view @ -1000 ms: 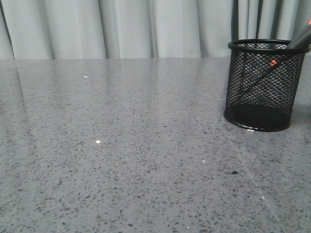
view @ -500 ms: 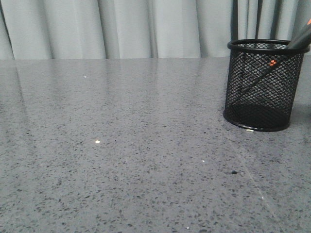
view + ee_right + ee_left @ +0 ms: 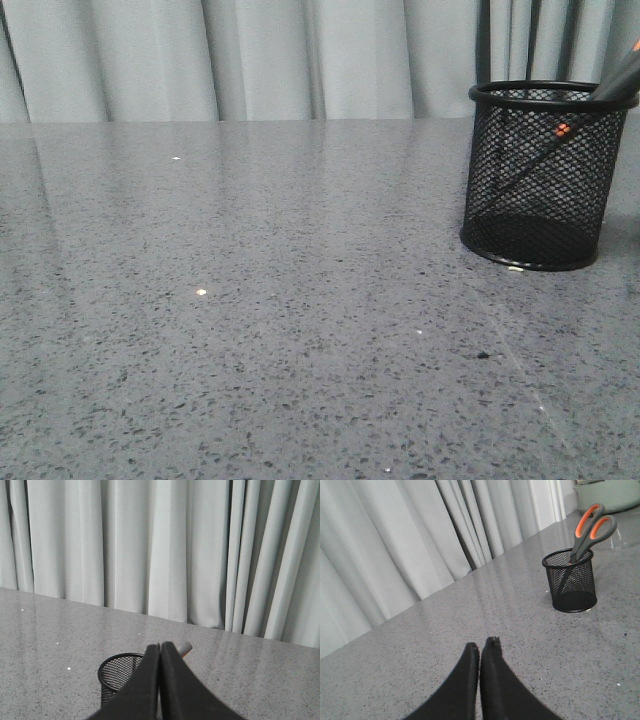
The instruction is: Put scissors into bucket
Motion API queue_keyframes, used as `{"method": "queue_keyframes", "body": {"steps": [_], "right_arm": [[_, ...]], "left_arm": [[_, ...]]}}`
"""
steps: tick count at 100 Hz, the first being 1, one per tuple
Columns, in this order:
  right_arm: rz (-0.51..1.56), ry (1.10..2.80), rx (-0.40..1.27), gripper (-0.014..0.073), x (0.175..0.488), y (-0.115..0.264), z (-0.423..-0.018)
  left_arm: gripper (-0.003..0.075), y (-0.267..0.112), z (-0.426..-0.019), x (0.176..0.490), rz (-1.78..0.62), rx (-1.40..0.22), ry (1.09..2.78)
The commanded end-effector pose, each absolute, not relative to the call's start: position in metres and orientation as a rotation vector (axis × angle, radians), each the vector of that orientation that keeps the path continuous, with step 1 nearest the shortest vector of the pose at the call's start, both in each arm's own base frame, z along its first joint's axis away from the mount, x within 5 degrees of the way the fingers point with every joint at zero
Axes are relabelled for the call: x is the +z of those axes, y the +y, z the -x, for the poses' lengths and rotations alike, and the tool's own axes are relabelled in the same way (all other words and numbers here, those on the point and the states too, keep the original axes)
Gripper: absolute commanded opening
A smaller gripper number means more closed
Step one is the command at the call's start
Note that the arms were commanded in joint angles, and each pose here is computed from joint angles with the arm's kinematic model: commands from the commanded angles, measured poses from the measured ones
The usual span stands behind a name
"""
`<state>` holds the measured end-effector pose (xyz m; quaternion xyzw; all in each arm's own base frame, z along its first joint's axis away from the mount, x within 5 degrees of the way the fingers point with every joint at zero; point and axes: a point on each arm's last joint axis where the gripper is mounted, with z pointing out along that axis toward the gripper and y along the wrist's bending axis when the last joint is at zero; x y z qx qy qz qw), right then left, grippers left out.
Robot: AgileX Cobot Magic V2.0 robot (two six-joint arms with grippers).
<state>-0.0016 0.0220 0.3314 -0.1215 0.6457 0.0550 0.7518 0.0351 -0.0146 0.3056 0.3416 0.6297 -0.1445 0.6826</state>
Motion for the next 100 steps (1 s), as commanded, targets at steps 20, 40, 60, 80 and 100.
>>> {"method": "queue_keyframes", "body": {"steps": [20,40,60,80,100], "right_arm": [[0.233,1.351,0.111,-0.0046,0.342,0.02,0.002],[0.234,1.352,0.111,-0.0046,0.342,0.02,0.002],[0.234,1.352,0.111,-0.0046,0.342,0.02,0.002],[0.234,1.352,0.111,-0.0046,0.342,0.02,0.002],[0.234,1.352,0.111,-0.0046,0.342,0.02,0.002]], "left_arm": [[-0.002,-0.016,-0.032,0.319,-0.744,-0.373,1.33],[-0.002,-0.016,-0.034,0.314,-0.754,-0.361,1.361],[-0.002,-0.017,-0.033,0.304,-0.814,-0.229,1.276],[-0.002,-0.027,-0.044,0.267,-0.672,-0.195,1.335],[-0.002,-0.023,-0.057,0.223,-0.377,-0.155,1.32]]}}
